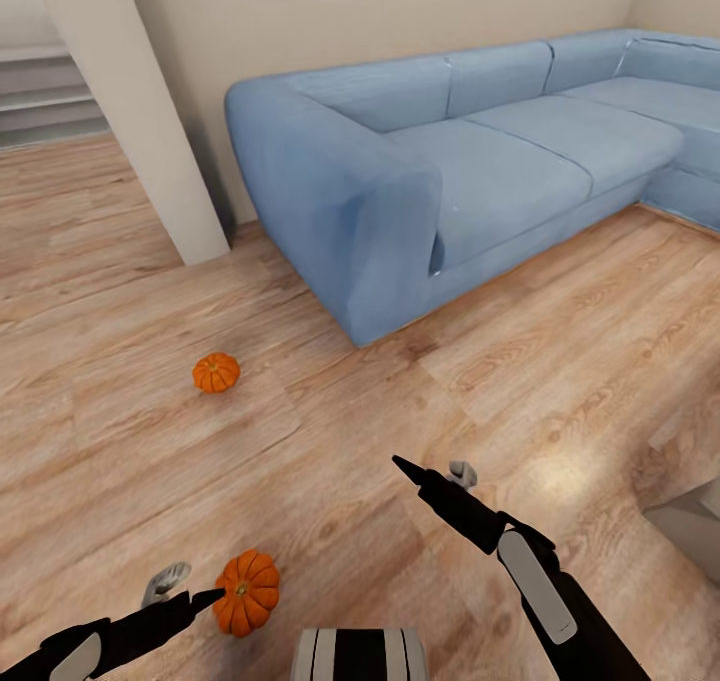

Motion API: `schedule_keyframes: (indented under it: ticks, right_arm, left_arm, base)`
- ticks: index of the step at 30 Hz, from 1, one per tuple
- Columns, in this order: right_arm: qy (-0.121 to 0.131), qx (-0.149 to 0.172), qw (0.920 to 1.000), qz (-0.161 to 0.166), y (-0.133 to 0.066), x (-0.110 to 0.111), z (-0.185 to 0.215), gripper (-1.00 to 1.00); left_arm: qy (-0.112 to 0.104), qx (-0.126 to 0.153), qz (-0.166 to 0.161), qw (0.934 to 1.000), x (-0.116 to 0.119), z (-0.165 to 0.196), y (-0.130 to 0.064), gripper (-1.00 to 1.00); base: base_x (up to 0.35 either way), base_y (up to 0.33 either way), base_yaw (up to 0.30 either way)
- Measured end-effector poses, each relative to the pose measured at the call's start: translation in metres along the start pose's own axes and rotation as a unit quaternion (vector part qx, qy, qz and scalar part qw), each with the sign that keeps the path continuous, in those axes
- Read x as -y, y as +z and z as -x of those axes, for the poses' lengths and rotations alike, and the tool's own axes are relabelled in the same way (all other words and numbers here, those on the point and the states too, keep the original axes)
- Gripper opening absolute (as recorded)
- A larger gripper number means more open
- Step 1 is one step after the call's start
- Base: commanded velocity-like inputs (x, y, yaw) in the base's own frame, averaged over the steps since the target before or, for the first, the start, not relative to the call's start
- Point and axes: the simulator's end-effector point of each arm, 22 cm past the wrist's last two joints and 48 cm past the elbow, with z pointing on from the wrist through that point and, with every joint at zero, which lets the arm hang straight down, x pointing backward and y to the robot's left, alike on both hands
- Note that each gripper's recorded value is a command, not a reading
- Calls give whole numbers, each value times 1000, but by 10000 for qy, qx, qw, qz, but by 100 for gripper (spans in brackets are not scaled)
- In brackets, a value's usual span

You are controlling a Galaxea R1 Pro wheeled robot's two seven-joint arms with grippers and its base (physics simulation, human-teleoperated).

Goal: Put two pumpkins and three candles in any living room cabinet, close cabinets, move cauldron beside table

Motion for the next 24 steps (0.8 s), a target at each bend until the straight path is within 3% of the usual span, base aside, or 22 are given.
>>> schedule_keyframes:
  ticks: [10, 17, 24]
  right_arm:
    - [80, -60, 9999, -74, 3, 12, -7, 100]
    - [144, -113, 9997, -142, 5, 23, -13, 100]
    - [241, -182, 9993, -222, 8, 36, -22, 100]
  left_arm:
    - [-60, -76, -159, 9998, 0, -7, 3, 100]
    - [-86, -81, -565, 9983, 4, -3, -8, 100]
    - [-241, -166, -521, 9982, -9, -14, -7, 100]
  base:
    - [0, 0, 0]
    - [0, 0, 0]
    - [0, 0, 0]
